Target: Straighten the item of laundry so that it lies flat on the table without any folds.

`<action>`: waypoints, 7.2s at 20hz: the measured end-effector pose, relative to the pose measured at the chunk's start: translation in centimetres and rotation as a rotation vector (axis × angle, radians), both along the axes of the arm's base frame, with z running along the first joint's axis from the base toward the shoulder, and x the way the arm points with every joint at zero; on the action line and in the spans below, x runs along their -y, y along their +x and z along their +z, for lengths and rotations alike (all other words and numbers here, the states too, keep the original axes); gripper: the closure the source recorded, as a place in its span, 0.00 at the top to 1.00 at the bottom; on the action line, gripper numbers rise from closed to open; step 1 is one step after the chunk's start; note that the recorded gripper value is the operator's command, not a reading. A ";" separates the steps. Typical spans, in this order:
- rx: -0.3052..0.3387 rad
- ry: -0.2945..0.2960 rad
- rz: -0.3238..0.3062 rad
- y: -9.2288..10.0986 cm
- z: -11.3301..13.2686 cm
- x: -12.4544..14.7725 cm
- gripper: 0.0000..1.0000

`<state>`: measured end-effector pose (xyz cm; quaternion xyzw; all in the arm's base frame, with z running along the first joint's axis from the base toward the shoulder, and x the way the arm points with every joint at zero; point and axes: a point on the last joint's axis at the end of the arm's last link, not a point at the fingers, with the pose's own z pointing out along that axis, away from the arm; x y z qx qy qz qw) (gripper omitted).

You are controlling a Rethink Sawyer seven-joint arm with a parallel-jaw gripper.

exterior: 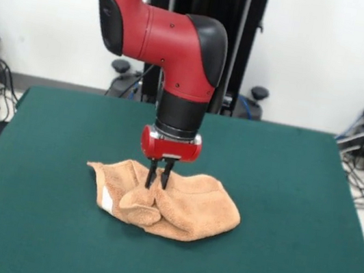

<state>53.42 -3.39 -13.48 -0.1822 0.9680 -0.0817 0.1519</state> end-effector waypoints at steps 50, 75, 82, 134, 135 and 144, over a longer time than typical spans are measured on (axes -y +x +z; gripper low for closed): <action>-0.493 -0.088 -0.103 -8.3 17.4 -5.9 0.00; -0.398 -0.007 -0.143 -2.7 25.0 -7.1 0.00; -0.412 -0.001 -0.130 -3.6 25.0 -7.9 0.00; -0.396 0.008 -0.116 -4.6 24.5 -8.5 1.00; -0.396 0.008 -0.116 -4.6 24.5 -8.5 1.00; -0.374 0.014 -0.100 -4.4 23.4 -9.0 1.00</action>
